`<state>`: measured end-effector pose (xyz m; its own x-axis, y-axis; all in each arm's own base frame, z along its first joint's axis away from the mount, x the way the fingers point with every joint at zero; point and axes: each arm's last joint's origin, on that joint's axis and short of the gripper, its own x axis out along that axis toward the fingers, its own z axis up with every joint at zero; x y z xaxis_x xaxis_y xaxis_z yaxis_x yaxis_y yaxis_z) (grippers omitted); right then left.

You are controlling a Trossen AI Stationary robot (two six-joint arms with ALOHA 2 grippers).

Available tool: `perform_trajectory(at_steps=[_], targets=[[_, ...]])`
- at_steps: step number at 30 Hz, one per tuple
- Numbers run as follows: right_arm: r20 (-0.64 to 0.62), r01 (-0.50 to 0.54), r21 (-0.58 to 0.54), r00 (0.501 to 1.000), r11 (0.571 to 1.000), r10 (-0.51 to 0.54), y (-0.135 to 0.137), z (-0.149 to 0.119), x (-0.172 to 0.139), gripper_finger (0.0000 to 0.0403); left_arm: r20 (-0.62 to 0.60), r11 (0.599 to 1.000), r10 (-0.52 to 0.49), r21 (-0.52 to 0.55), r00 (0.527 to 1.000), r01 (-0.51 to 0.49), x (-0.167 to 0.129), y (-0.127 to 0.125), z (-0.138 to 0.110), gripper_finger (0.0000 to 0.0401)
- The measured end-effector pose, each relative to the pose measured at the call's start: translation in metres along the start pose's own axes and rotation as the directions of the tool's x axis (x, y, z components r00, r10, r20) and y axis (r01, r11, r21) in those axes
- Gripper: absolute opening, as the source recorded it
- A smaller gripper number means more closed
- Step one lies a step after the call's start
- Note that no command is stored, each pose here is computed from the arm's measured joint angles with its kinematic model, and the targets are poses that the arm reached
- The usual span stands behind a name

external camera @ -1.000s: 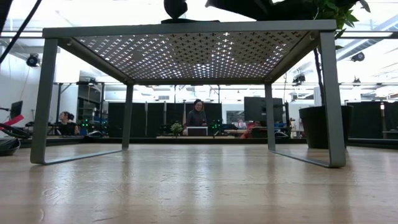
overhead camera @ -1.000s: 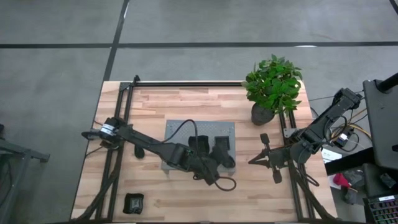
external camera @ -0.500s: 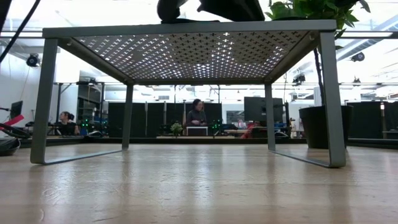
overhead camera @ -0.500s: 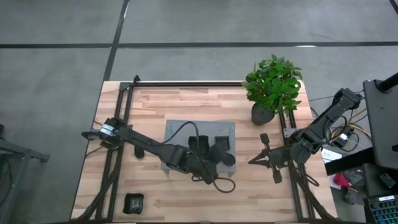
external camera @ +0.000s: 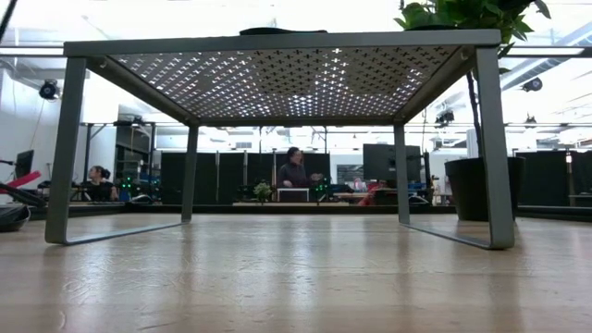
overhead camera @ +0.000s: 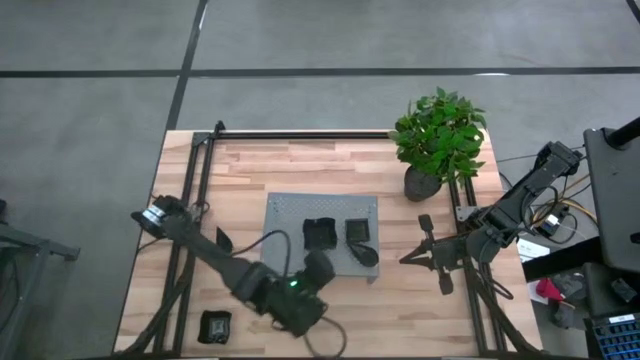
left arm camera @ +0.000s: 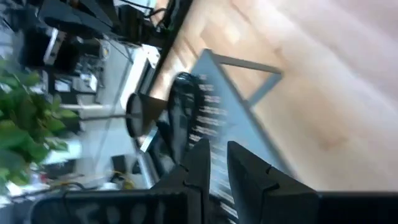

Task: Pick & Place Mini shaped plates
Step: Stack the drop-shaped plate on the drop-shaped plates on the shelf

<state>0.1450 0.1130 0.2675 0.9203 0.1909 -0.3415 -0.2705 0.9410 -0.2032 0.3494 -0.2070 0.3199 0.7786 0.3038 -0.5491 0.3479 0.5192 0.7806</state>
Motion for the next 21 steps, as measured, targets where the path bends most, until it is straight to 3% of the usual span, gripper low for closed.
perform_trajectory(at_steps=[7, 13, 21], targets=[[0.000, 0.000, 0.000, 1.000, 1.000, 0.000, 0.000, 0.000, 0.000, 0.0008, -0.048, 0.989, -0.064, -0.139, 0.997, 0.057, -0.040, -0.024, -0.004, 0.0053], [0.000, 0.000, 0.000, 1.000, 1.000, 0.000, 0.000, 0.000, 0.000, 0.0008, -0.136, 0.980, -0.086, -0.190, 0.987, 0.059, -0.067, -0.043, -0.015, 0.0053], [-0.001, 0.000, 0.000, 1.000, 1.000, 0.000, 0.000, 0.000, 0.000, 0.0008, -0.318, 0.959, -0.145, -0.279, 0.937, 0.054, -0.097, -0.058, -0.040, 0.0053]])
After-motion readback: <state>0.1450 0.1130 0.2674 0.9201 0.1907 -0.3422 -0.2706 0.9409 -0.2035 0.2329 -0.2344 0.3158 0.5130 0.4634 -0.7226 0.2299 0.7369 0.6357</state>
